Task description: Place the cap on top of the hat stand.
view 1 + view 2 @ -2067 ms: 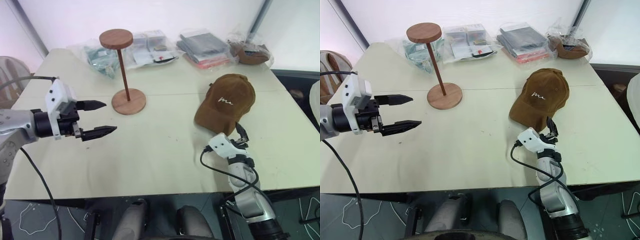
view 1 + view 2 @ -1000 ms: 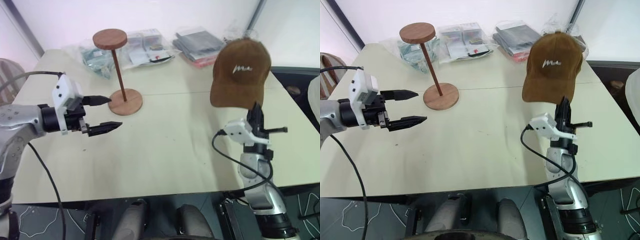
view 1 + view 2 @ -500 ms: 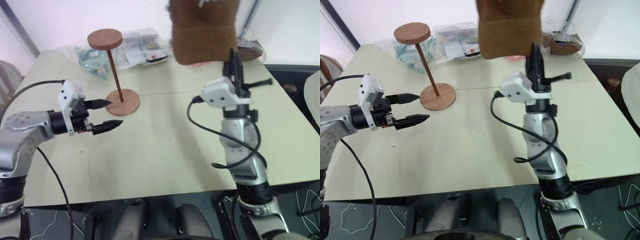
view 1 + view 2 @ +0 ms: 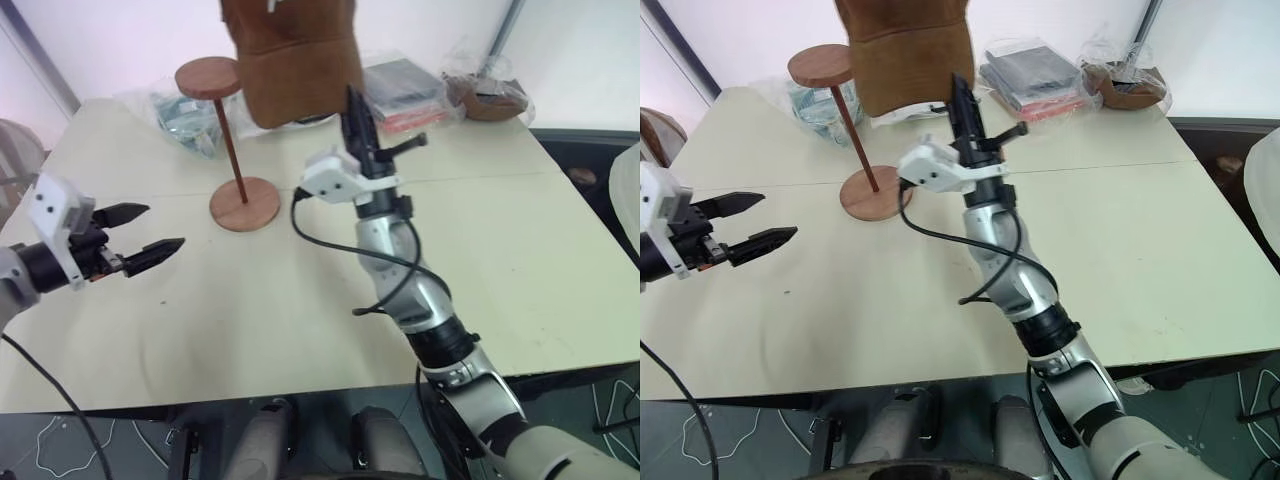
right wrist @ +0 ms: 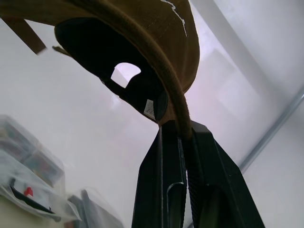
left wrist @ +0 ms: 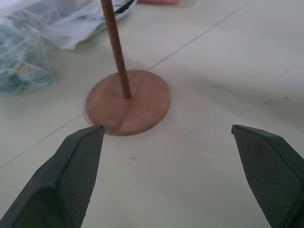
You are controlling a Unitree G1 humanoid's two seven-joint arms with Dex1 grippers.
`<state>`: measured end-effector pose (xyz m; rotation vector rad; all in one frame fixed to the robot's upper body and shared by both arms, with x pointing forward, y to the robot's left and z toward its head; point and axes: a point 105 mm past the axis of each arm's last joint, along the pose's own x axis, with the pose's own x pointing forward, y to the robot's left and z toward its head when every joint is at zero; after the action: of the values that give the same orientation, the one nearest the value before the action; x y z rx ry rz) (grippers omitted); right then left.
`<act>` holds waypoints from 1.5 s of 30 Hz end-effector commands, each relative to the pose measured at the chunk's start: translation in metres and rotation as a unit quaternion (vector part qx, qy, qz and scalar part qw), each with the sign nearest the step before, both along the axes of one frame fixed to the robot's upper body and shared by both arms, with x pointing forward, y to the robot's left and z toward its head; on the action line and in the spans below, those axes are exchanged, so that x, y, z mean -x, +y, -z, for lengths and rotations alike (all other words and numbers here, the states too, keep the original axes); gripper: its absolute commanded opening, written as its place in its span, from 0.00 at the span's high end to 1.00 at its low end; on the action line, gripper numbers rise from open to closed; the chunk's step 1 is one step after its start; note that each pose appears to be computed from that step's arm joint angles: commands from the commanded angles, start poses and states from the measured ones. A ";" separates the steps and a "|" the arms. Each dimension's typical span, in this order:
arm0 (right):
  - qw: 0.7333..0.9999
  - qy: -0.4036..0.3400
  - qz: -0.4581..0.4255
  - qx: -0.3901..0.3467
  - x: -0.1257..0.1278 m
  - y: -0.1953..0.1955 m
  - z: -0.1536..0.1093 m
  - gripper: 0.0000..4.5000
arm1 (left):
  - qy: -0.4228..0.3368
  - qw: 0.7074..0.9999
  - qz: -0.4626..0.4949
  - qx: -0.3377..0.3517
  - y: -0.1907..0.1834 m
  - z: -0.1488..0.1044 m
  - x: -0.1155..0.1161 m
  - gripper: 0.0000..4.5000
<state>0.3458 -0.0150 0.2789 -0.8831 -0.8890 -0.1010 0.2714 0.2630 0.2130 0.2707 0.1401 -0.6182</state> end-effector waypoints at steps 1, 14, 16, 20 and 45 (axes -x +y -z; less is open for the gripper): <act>0.999 -0.042 -0.003 -0.010 0.008 0.012 -0.020 0.99 | -0.028 1.000 -0.002 -0.006 -0.002 -0.014 0.006 0.00; 0.999 -0.045 -0.008 -0.014 0.012 0.033 -0.023 0.99 | -0.040 0.999 -0.012 -0.010 -0.002 -0.017 0.003 0.00; 0.999 -0.046 -0.009 -0.015 0.012 0.034 -0.024 0.99 | -0.040 0.999 -0.012 -0.011 -0.002 -0.017 0.002 0.00; 0.999 -0.049 -0.013 -0.013 0.014 0.035 -0.025 0.99 | -0.041 0.999 -0.012 -0.012 -0.001 -0.019 0.003 0.00; 0.996 -0.033 -0.076 0.013 0.030 0.051 -0.008 0.99 | -0.040 0.999 -0.019 -0.005 -0.002 -0.013 0.000 0.00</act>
<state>0.3297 0.0317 0.2722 -0.8813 -0.9473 0.0130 0.2715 0.2612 0.2177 0.2824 0.1092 -0.5773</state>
